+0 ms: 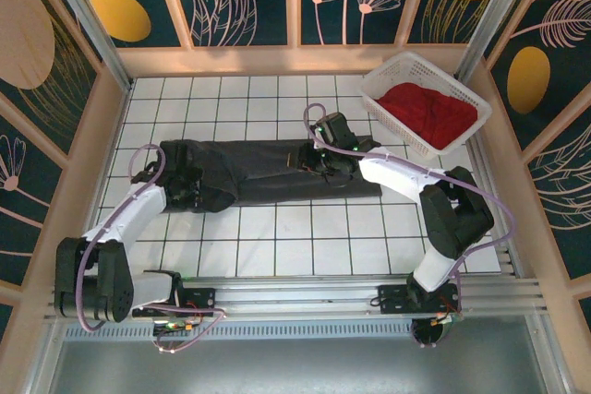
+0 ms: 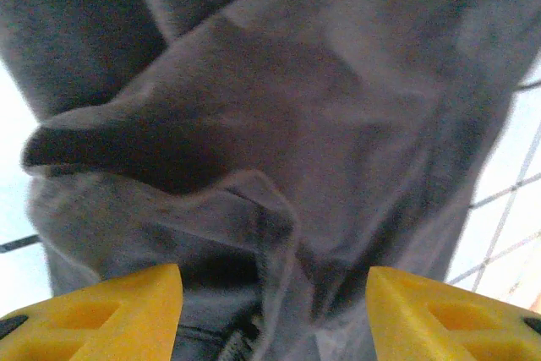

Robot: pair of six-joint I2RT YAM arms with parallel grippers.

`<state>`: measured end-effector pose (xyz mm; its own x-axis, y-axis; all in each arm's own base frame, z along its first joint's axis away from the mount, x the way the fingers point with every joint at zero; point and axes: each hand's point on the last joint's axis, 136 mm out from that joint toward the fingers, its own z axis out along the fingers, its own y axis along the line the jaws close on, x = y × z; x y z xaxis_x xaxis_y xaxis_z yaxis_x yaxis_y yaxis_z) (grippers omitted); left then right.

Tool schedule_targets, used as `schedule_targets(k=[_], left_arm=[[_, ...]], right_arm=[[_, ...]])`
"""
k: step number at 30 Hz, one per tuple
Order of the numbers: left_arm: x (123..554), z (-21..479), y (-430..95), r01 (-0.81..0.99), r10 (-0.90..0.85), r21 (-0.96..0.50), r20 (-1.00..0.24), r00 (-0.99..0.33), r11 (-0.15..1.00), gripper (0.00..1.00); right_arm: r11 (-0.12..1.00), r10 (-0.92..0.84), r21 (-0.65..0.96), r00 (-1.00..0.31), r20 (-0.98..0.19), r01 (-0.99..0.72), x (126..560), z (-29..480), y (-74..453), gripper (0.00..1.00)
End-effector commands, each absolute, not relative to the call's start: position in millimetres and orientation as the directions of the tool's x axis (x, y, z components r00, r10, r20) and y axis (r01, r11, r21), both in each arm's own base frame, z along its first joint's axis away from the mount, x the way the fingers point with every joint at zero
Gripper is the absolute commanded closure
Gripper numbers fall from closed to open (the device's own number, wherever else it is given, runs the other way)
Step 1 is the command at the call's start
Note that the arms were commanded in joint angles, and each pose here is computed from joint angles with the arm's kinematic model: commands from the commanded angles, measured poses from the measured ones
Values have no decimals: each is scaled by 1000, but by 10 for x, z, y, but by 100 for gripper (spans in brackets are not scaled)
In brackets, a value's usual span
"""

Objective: Fold and stack the t-shirts

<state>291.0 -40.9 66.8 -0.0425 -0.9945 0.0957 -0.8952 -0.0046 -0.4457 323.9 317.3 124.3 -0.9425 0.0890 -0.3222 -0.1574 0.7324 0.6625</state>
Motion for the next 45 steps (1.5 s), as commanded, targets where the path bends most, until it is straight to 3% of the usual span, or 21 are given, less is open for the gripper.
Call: schedule_targets(k=[1, 6, 12, 14, 28, 32, 34, 35, 38, 45], left_arm=[[2742, 514, -325, -916, -995, -395, 89, 34, -67, 41], [2424, 343, -276, -930, -993, -354, 88, 75, -101, 49], [2230, 337, -231, -925, -993, -362, 80, 90, -113, 92], [2187, 388, -191, -921, -993, -371, 63, 99, -116, 100], [1980, 490, -42, -887, -990, -442, 18, 143, -136, 100], [1852, 435, -22, -900, -989, -412, 9, 149, -140, 83], [1873, 497, 9, -896, -990, -428, -14, 139, -120, 69], [1921, 574, 37, -890, -991, -446, -38, 126, -96, 63], [2110, 901, 169, -877, -985, -481, -154, 80, 4, 60], [3064, 1704, 398, -738, -898, -567, -423, -122, 367, 68]], right_arm=[[726, 81, 669, -946, -314, -160, 3216, 1216, 3176, 57], [727, 79, 667, -946, -315, -162, 3232, 1212, 3183, 57], [731, 68, 661, -946, -316, -168, 3249, 1193, 3194, 57], [731, 66, 661, -947, -315, -169, 3253, 1188, 3197, 57], [779, 72, 616, -959, -273, -117, 3242, 930, 3093, 58], [789, 108, 611, -964, -242, -65, 3257, 809, 3001, 59], [793, 118, 607, -964, -237, -52, 3272, 787, 2976, 59], [794, 121, 606, -964, -238, -49, 3282, 786, 2968, 59], [798, 127, 601, -961, -244, -47, 3324, 798, 2958, 60], [795, 140, 604, -953, -267, -53, 3477, 858, 2934, 60]])
